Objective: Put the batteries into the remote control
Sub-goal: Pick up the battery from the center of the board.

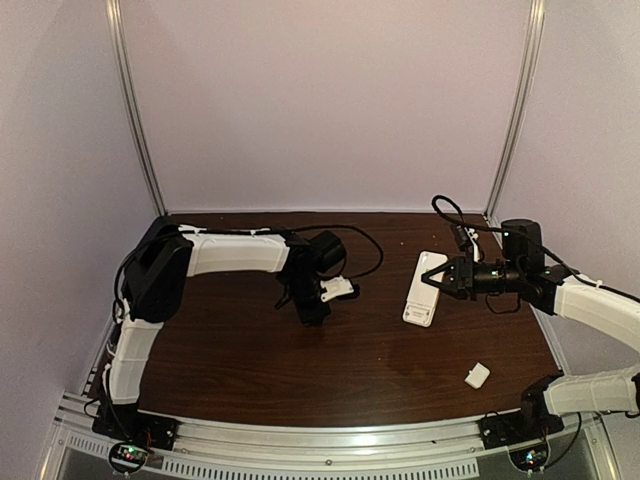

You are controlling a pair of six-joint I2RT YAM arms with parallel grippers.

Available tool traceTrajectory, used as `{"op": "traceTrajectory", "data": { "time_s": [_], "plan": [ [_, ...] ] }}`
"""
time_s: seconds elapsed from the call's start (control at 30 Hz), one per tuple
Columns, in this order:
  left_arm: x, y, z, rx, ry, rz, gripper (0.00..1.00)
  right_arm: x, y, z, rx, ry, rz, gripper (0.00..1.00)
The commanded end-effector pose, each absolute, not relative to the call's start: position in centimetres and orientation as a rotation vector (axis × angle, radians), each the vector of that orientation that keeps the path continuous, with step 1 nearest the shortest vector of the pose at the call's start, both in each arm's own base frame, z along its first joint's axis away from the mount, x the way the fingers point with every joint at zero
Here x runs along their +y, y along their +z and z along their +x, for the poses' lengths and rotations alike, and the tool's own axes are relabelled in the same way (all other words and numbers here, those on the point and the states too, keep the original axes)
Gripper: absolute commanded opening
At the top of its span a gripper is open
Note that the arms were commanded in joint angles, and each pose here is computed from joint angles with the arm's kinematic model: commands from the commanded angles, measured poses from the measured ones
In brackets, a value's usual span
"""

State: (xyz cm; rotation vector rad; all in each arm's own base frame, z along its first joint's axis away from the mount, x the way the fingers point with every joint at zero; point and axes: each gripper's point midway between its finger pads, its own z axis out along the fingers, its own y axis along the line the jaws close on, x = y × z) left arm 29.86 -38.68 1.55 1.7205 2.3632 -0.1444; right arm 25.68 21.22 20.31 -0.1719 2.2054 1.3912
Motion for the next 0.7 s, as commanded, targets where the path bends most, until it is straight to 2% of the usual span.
{"op": "traceTrajectory", "data": {
  "time_s": [0.0,0.17,0.3,0.47,0.67],
  "plan": [
    [-38.7,0.5,28.6,2.397,-0.173,1.781,0.11,21.1,20.9,25.6,2.179,1.389,-0.204,0.00],
    [-39.7,2.3,26.6,2.366,-0.263,1.794,0.00,21.2,20.5,25.6,2.195,1.411,-0.180,0.00],
    [-40.5,6.1,26.2,2.283,-0.362,1.732,0.00,21.3,20.1,25.7,2.218,1.431,-0.145,0.00],
    [-41.6,13.6,24.5,2.048,-0.571,1.655,0.00,21.9,20.0,25.4,2.228,1.492,-0.107,0.00],
    [-43.0,21.8,20.5,1.648,-0.755,1.612,0.00,23.6,19.8,24.4,2.271,1.539,-0.113,0.00]
  ]
}}
